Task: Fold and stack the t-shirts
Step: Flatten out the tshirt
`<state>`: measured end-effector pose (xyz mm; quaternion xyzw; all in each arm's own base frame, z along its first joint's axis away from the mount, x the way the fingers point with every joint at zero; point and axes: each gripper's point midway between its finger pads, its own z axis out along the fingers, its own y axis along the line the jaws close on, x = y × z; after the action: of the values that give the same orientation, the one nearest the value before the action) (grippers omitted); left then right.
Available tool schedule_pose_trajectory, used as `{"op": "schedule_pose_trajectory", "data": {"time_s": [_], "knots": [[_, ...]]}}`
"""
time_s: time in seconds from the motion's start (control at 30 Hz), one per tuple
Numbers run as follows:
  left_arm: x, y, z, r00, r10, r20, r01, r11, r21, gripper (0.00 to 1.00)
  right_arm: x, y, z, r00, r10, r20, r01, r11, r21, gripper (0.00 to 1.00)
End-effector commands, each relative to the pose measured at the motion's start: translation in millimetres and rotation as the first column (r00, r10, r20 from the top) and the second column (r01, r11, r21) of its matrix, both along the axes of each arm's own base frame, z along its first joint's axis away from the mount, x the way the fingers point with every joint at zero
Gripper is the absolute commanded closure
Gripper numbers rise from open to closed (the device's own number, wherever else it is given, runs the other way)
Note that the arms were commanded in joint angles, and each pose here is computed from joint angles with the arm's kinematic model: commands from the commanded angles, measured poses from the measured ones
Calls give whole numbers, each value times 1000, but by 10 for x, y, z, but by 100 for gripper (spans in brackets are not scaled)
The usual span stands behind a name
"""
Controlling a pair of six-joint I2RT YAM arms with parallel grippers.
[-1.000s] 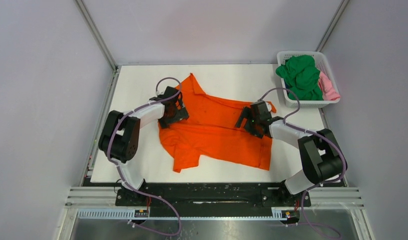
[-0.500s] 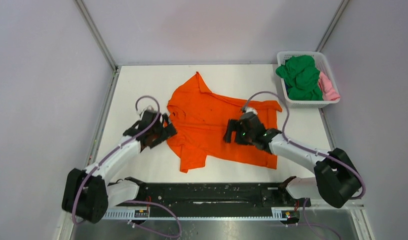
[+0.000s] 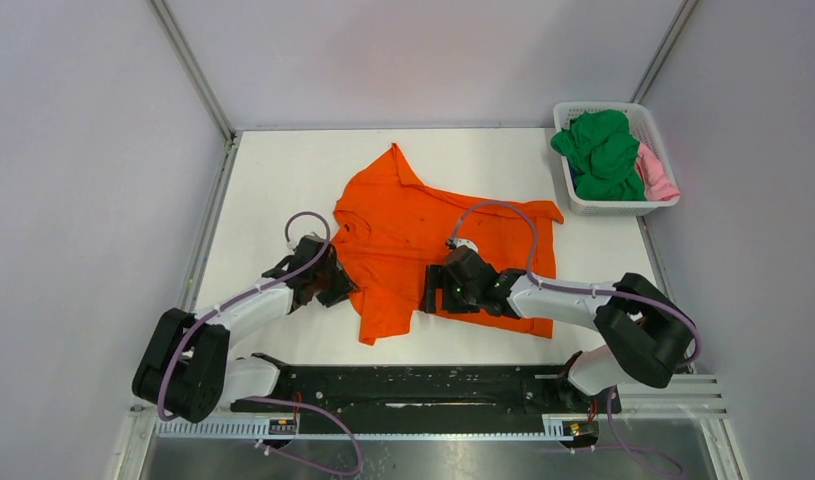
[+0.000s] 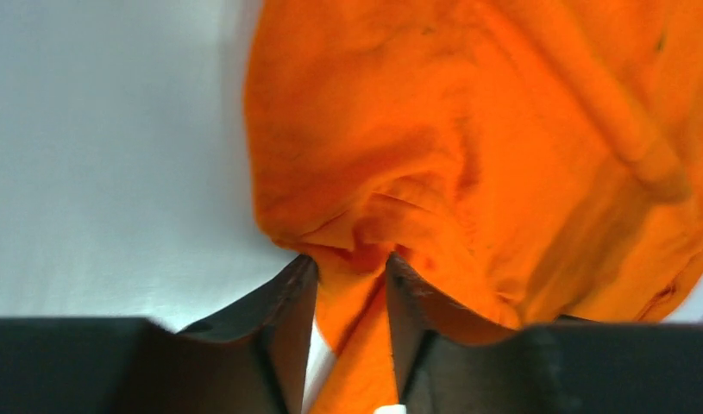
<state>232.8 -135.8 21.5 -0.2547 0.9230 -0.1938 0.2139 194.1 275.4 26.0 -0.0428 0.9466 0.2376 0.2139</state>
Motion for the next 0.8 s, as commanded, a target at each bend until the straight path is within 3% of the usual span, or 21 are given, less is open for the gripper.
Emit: {"op": "schedule_pose_trajectory", "data": {"time_s": [0.0, 0.07, 0.2, 0.3, 0.53, 0.77], "knots": [[-61, -90, -193, 998, -35, -61, 37, 999, 20, 74, -139, -293, -277, 995, -82, -51, 76, 991, -107, 13], [-39, -59, -210, 997, -29, -71, 34, 997, 64, 99, -152, -358, -306, 994, -96, -46, 90, 988, -124, 13], [-31, 349, -92, 995, 79, -62, -59, 961, 269, 100, -187, -481, -369, 993, -112, -42, 104, 981, -163, 14], [-104, 711, 159, 987, 162, -21, -139, 899, 416, 100, -228, -539, -410, 993, -110, -47, 100, 979, -179, 15], [-286, 1133, 573, 974, 228, 12, -193, 793, 578, 100, -318, -467, -399, 997, -25, -71, 15, 989, -144, 16], [-89, 1058, 745, 975, 223, 22, -194, 791, 580, 45, -212, -390, -157, 1000, 18, -1, -18, 993, -115, 11]]}}
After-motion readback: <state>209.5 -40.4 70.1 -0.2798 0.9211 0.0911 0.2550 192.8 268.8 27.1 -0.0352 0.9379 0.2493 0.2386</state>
